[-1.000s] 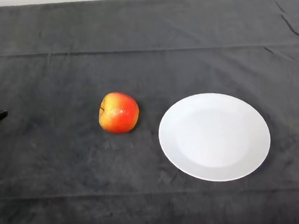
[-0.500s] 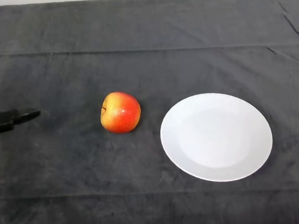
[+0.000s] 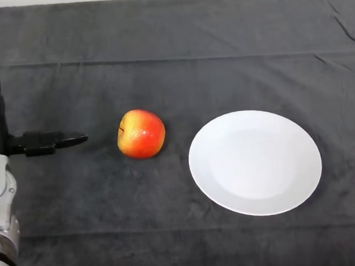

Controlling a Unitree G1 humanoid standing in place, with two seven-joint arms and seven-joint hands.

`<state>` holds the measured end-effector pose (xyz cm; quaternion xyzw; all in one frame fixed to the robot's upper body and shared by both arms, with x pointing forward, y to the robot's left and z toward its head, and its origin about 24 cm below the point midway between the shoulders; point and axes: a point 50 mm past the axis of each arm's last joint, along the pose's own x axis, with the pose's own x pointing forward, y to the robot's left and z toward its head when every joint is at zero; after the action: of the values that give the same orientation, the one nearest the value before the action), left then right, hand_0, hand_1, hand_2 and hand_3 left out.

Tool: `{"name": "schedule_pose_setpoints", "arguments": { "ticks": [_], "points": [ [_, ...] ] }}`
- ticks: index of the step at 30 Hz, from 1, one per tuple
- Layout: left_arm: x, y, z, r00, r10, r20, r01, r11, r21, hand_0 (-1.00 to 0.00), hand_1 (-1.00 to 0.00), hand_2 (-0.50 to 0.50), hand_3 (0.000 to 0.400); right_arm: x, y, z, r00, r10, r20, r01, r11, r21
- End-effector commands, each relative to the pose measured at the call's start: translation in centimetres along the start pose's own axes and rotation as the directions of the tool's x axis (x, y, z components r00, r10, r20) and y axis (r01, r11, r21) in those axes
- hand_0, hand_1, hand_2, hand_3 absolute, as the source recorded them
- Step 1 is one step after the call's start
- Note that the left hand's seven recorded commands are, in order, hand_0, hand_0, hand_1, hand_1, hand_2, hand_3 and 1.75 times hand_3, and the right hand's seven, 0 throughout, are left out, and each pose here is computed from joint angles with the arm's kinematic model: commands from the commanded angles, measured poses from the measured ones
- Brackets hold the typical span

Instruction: Move the apple to the plate

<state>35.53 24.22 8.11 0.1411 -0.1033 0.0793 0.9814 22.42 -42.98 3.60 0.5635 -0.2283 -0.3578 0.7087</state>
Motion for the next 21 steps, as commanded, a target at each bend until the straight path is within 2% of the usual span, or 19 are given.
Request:
{"name": "schedule_pose_setpoints", "arguments": {
  "ticks": [1,10,21],
  "points": [
    [1.3,-1.2,2.6,0.992,-0.048,0.118,0.047,0.999,0.009,0.00,0.00,0.00,0.000,0.20,0.41,1.38,0.9994,0.014,0.032,-0.014,0.9999,-0.011],
    [0.9,-3.9,2.7,0.981,-0.150,0.122,0.146,0.988,0.039,0.00,0.00,0.00,0.000,0.20,0.41,1.38,0.9994,0.014,0.032,-0.013,0.9998,-0.011],
    [0.0,-7.2,2.6,0.946,-0.302,0.116,0.291,0.951,0.105,0.00,0.00,0.00,0.000,0.20,0.41,1.37,0.9994,0.014,0.032,-0.013,0.9998,-0.012]
  ]
}}
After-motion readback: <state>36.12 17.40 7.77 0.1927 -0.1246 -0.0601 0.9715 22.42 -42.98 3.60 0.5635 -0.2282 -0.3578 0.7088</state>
